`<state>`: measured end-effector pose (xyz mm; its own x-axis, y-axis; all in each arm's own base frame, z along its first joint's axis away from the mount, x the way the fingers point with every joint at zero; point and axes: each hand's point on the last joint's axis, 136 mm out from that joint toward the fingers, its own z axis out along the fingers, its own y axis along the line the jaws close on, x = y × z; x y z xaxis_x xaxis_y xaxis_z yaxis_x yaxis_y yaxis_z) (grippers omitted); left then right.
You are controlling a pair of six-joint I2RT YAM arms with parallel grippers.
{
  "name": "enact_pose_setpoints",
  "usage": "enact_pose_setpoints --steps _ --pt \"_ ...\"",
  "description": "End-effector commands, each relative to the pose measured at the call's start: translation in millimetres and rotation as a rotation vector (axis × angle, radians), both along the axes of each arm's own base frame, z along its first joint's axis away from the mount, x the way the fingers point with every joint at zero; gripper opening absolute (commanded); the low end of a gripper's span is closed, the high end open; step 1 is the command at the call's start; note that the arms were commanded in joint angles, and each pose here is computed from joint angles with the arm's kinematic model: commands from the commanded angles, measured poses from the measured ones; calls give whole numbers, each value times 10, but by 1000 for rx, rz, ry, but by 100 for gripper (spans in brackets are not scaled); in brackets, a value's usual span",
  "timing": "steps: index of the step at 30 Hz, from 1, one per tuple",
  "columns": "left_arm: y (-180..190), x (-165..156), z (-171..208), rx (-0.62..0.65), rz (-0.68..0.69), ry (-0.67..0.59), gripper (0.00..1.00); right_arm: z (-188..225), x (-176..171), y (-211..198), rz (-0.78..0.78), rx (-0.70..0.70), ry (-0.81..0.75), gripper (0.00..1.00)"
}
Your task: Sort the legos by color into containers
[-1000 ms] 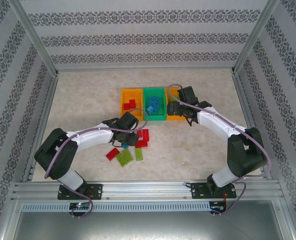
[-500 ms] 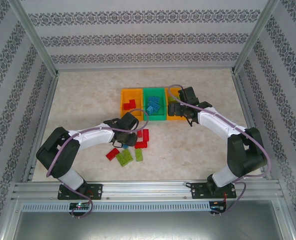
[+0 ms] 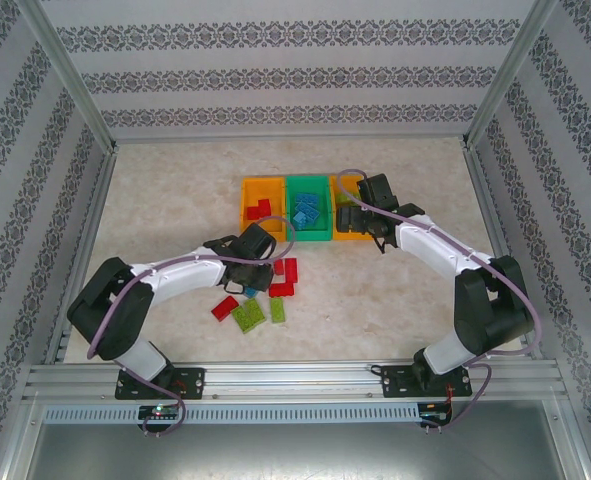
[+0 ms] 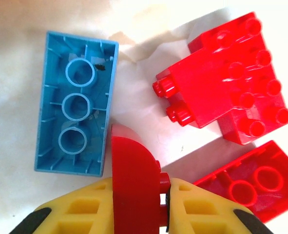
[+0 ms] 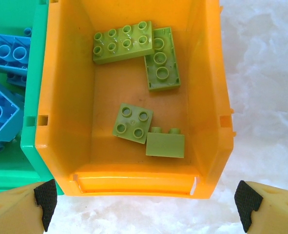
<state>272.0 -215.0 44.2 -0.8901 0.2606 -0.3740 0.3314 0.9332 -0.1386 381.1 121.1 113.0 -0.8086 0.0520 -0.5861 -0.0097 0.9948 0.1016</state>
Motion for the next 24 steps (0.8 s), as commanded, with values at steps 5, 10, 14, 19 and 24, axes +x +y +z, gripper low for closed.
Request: enact_pose_setpoints --steps 5,10,14,19,24 --pt "-81 108 429 -34 34 -69 26 72 -46 -3 5 13 -28 97" --pt "-59 289 674 -10 60 -142 26 74 -114 105 66 3 -47 96" --pt "-13 545 879 -1 99 -198 26 38 -213 225 114 -16 -44 95" --pt "36 971 1047 -15 149 -237 26 -16 -375 392 151 -51 -50 95" --pt "112 1369 992 -38 203 -223 25 -89 -497 441 132 -76 -35 95"
